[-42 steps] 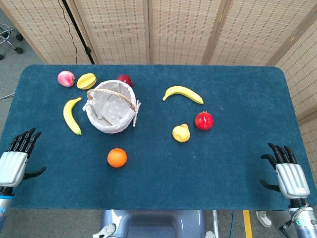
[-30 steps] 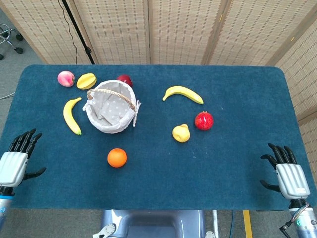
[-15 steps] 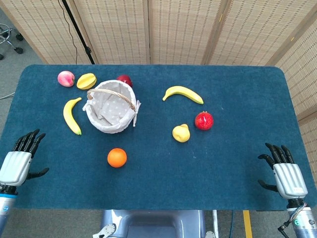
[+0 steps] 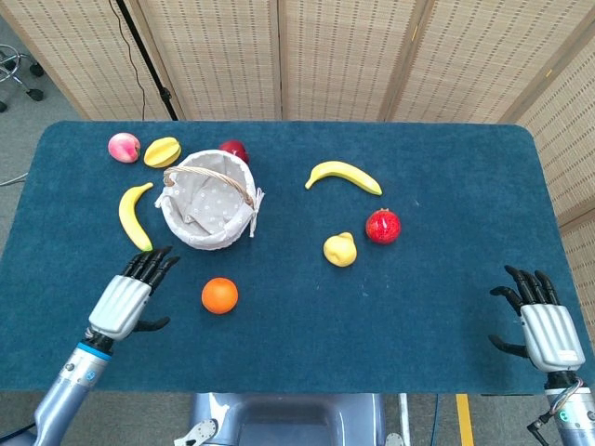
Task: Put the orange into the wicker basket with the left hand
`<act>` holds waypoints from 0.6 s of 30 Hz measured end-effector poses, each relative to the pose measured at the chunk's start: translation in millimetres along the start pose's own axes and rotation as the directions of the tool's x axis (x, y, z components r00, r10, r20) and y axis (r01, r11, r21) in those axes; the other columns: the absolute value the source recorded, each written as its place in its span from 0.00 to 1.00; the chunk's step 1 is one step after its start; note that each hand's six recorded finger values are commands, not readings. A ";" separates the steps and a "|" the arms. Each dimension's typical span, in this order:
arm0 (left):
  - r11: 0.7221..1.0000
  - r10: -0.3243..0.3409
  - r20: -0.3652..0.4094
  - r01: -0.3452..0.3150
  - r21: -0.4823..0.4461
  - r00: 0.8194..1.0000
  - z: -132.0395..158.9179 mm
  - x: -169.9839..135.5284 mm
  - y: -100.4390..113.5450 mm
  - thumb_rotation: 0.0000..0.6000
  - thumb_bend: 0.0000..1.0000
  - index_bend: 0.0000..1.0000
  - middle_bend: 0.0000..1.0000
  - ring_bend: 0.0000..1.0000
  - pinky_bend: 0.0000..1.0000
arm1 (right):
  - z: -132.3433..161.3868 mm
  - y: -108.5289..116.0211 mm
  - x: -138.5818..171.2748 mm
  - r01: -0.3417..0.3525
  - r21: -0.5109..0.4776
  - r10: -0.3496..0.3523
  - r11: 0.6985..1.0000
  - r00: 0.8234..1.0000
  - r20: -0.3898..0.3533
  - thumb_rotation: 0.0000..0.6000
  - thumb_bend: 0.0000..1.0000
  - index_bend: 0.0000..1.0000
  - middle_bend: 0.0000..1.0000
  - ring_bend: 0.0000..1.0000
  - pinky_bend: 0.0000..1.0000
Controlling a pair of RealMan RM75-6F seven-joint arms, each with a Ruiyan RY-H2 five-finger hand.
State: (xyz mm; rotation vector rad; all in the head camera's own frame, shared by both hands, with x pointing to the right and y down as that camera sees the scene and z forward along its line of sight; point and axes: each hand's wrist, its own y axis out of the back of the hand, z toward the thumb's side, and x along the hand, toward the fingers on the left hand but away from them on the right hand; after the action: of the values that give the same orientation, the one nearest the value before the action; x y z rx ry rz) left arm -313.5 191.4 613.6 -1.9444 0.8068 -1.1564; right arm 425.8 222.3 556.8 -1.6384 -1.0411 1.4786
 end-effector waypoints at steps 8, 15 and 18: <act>0.999 -0.030 0.075 0.033 -0.036 0.997 36.9 19.2 -13.8 1.00 0.00 0.09 0.00 0.03 0.09 | -12.1 12.2 2.4 0.037 -0.009 -0.037 0.999 0.999 0.035 1.00 0.16 0.32 0.08 0.09 0.03; 0.998 -0.064 0.057 0.066 -0.024 0.996 30.5 27.0 -30.4 1.00 0.00 0.09 0.01 0.03 0.09 | -13.5 14.1 3.3 0.042 -0.013 -0.041 0.999 0.998 0.039 1.00 0.16 0.32 0.08 0.09 0.03; 0.997 -0.074 0.053 0.075 -0.030 0.996 26.7 29.1 -37.3 1.00 0.00 0.09 0.01 0.03 0.09 | -13.1 14.2 3.2 0.042 -0.012 -0.041 0.999 0.998 0.038 1.00 0.16 0.32 0.08 0.09 0.03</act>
State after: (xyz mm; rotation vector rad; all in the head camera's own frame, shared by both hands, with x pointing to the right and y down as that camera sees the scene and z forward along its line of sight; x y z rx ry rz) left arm -272.1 195.5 648.6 -2.0378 0.7355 -1.1381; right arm 440.5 219.2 544.3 -1.5939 -1.1011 1.4832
